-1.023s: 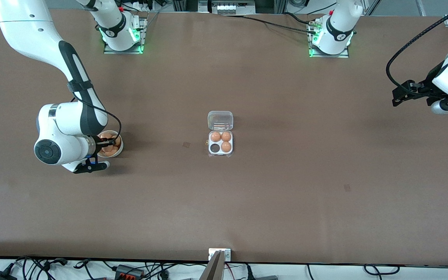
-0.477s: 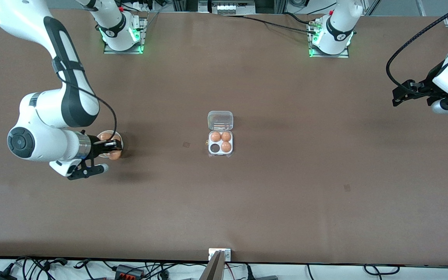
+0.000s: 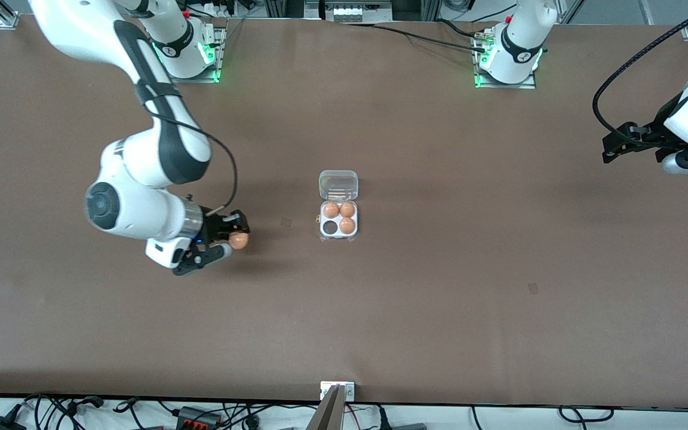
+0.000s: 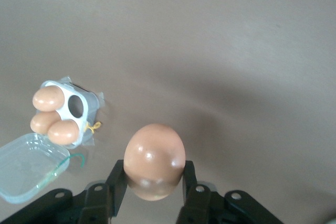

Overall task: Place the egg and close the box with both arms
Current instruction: 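Carry the egg with the right gripper to the egg box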

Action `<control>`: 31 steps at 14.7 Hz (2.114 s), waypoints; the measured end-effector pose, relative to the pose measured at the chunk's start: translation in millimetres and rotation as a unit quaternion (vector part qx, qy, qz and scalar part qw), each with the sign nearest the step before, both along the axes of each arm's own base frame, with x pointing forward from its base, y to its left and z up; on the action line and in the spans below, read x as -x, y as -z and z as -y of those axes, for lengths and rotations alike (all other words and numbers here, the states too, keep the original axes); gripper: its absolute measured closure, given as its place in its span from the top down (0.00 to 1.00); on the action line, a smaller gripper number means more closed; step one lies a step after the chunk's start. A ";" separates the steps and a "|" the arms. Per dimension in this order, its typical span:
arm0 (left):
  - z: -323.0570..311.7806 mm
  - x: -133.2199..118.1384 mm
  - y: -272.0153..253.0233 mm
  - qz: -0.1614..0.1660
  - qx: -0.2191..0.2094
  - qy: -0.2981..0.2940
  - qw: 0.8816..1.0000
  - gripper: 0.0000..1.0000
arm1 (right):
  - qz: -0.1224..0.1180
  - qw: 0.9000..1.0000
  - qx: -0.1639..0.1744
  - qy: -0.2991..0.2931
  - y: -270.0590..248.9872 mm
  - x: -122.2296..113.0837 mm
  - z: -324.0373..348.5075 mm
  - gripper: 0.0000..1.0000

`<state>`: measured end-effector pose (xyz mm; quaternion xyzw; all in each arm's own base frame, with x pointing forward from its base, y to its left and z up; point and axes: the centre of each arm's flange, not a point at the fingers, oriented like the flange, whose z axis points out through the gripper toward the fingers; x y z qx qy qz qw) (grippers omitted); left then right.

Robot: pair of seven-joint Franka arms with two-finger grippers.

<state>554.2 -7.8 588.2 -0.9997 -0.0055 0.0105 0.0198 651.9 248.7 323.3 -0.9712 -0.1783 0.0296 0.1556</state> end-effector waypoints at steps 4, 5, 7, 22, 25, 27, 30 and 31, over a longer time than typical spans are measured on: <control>0.3 0.1 -0.1 0.000 0.000 0.000 1.000 1.00 | 0.040 0.999 -0.009 -0.028 9.1 14.5 -61.6 0.47; 0.3 0.1 -0.1 0.000 0.000 0.000 1.000 1.00 | 0.038 0.999 -0.008 -0.037 17.8 21.2 -76.5 0.47; 0.5 0.1 -0.1 0.000 0.000 0.000 1.000 1.00 | 0.041 0.998 -0.007 -0.051 37.8 32.7 -104.1 0.47; 1.9 0.0 -0.5 0.000 0.000 0.002 1.000 1.00 | 0.062 0.997 0.003 -0.055 89.2 64.8 -180.8 0.47; 1.9 0.0 -0.5 0.000 0.000 0.002 1.000 1.00 | 0.060 0.997 0.006 -0.053 103.5 65.7 -180.8 0.47; 1.9 0.0 -0.5 0.000 0.000 0.002 1.000 1.00 | 0.057 0.997 0.008 -0.050 108.1 70.7 -187.0 0.47; 1.9 0.0 -0.5 0.000 0.000 0.002 1.000 1.00 | 0.058 0.997 0.010 -0.049 107.7 72.9 -190.1 0.47; 1.9 0.0 -0.5 0.000 0.000 0.002 1.000 1.00 | 0.058 0.997 0.010 -0.049 107.7 72.9 -190.0 0.47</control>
